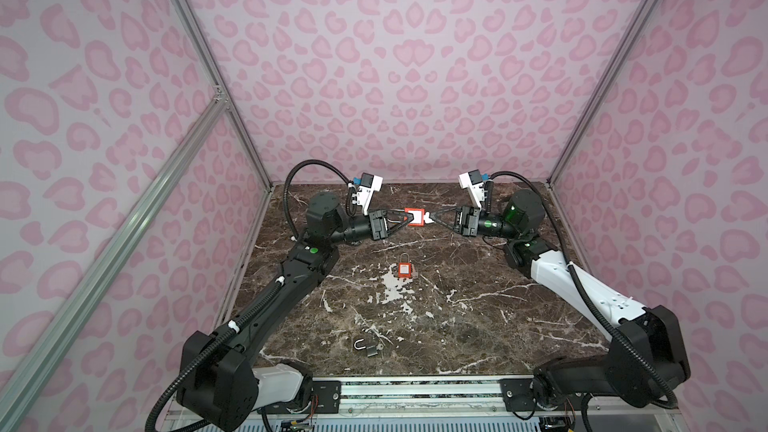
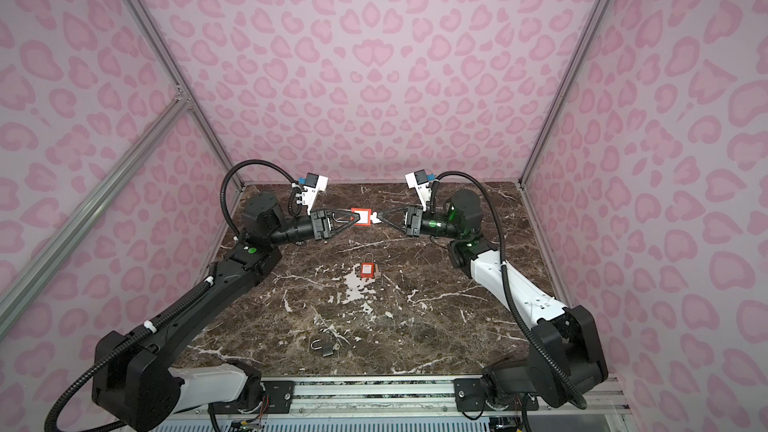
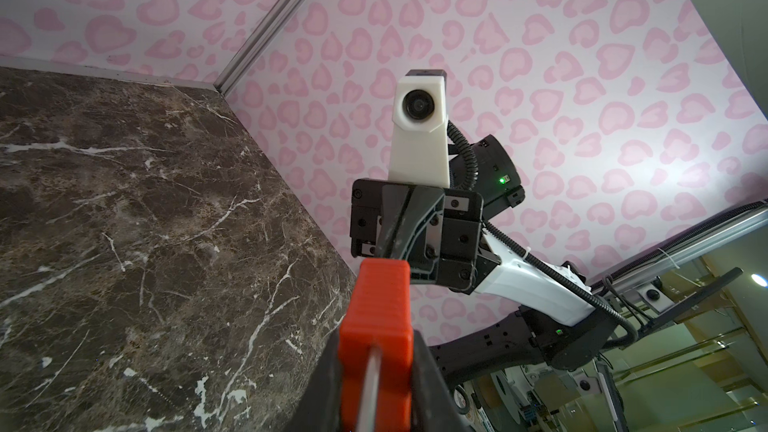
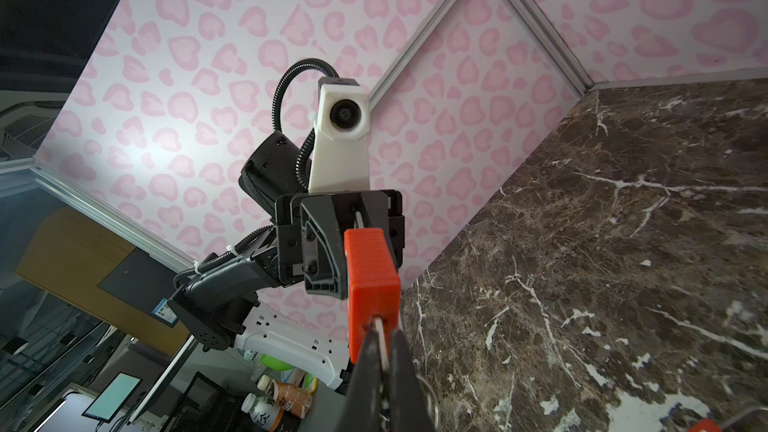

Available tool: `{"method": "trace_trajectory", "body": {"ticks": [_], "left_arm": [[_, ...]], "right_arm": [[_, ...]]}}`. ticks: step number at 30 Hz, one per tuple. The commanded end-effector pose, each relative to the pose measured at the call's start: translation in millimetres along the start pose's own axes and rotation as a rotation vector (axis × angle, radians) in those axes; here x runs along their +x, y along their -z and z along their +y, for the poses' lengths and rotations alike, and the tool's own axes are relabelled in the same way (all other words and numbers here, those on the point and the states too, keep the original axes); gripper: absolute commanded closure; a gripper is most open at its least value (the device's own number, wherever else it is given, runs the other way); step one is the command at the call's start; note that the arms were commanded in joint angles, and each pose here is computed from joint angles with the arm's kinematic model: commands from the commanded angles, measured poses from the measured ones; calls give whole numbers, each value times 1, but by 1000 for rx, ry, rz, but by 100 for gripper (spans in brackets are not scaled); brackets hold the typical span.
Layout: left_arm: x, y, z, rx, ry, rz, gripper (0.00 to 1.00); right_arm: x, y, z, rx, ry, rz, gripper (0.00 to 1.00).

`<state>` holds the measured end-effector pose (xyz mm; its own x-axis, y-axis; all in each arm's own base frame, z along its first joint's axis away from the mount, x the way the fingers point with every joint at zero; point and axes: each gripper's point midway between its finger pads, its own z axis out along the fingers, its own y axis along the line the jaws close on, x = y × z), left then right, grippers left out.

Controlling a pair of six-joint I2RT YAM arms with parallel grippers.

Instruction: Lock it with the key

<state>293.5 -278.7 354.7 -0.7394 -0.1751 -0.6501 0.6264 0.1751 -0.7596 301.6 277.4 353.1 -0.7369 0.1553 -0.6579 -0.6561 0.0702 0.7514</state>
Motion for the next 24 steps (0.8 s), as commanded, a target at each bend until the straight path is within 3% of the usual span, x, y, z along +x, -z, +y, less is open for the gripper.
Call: {"method": "trace_trajectory", "body": {"ticks": [1, 24], "left_arm": [[-11, -1, -7, 19, -41, -34, 96], [-15, -9, 2, 14, -26, -22, 96]], "right_arm": [[1, 6, -4, 13, 13, -3, 100], [-6, 41, -23, 91, -13, -54, 100]]}}
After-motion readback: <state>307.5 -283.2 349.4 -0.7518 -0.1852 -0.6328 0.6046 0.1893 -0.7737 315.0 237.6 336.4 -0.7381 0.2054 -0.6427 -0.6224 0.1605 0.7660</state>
